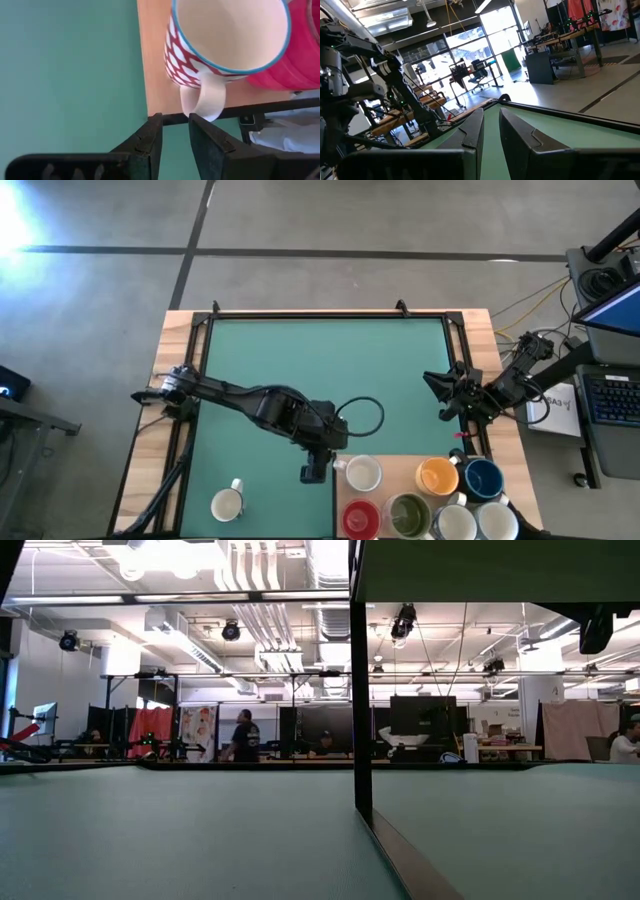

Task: Place coffee mugs
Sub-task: Put the red patterned mug on the shelf

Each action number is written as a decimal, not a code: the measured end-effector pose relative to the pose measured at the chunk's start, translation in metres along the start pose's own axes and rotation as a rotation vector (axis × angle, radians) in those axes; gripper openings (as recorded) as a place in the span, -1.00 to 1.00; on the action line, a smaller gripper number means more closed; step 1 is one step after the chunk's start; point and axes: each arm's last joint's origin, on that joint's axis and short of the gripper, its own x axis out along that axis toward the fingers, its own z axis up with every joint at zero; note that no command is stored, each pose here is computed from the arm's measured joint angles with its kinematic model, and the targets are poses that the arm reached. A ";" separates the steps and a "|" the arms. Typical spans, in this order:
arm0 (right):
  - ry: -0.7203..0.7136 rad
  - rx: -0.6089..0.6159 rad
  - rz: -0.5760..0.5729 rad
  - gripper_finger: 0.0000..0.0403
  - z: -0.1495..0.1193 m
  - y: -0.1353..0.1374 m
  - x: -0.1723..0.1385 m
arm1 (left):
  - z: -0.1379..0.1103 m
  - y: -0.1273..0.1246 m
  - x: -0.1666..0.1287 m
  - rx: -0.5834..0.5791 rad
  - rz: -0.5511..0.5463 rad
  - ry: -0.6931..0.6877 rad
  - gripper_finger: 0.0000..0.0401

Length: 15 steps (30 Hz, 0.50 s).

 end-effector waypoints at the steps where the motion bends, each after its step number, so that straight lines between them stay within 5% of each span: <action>1: 0.000 0.000 0.000 -0.75 0.000 0.000 0.000 | 0.000 -0.001 0.001 0.001 -0.001 0.001 -0.61; 15: 0.000 0.000 0.000 -0.75 0.000 0.000 0.000 | 0.002 -0.013 0.021 0.000 -0.058 -0.009 -0.61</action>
